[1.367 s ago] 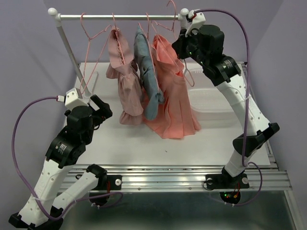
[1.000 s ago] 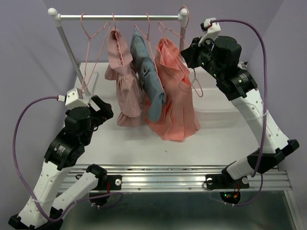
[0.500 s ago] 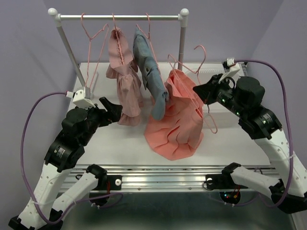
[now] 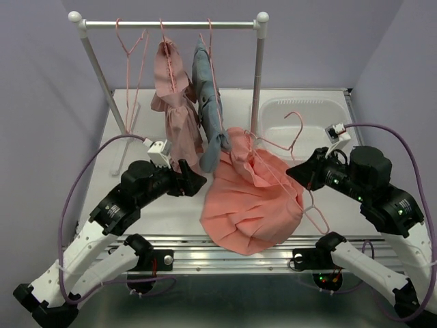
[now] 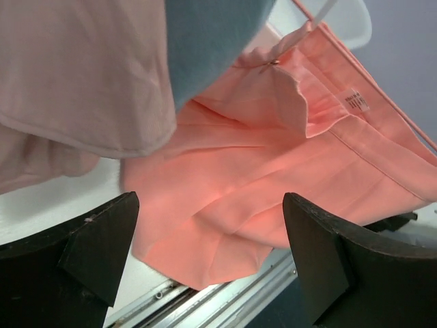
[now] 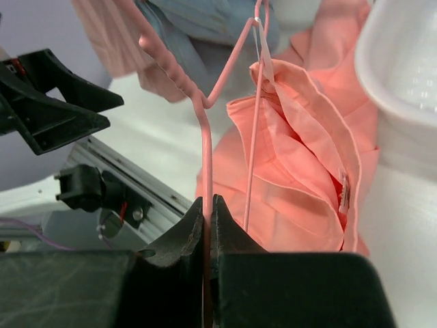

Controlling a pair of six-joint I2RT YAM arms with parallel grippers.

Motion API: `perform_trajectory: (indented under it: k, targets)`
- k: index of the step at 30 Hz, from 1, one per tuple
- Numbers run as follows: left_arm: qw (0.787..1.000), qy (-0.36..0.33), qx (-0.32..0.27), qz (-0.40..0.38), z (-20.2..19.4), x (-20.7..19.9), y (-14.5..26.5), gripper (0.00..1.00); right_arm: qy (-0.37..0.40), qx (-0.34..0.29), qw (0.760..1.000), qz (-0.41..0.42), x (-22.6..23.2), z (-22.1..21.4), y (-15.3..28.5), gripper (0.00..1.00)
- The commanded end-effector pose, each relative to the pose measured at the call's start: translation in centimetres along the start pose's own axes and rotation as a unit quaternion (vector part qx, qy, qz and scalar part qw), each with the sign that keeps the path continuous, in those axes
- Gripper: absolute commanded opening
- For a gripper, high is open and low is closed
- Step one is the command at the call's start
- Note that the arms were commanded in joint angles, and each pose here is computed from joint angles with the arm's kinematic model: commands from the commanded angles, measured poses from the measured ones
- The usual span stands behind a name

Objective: Remove the skirt from the hanger

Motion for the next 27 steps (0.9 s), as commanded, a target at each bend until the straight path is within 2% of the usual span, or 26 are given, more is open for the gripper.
perform_trajectory:
  k: [1,4,9,17,27]
  targets:
    - [0.998,-0.002,0.032,-0.056,-2.0,-1.5,-1.2,0.99,-0.029,0.066,0.997,0.005,-0.1,-2.7,0.3,0.01]
    - [0.997,0.005,0.045,-0.063,-3.3,-1.9,-1.9,0.99,-0.034,0.083,0.996,0.023,0.1,-3.7,0.8,0.01]
    - [0.994,0.002,0.064,-0.086,-5.2,-4.0,-3.2,0.99,-0.04,0.148,0.984,0.093,0.6,-6.1,0.3,0.01]
    - [0.996,-0.017,0.049,-0.078,-5.7,-6.7,-7.0,0.98,-0.017,0.14,0.979,0.15,1.2,-6.0,0.0,0.01]
    - [0.998,-0.051,0.042,-0.018,-6.2,-6.5,-10.4,0.81,-0.014,0.145,0.98,0.135,0.8,-5.5,-1.3,0.01]
Point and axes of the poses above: each gripper's point midway between its finger pads, its own y axis back along the fingers, its own x axis along the line the jaws close on, z = x × y, the point moved 8 cm from there along y, back along the fingers, and after that the axes turned 10 degrees about y, right-handed, at the moved point
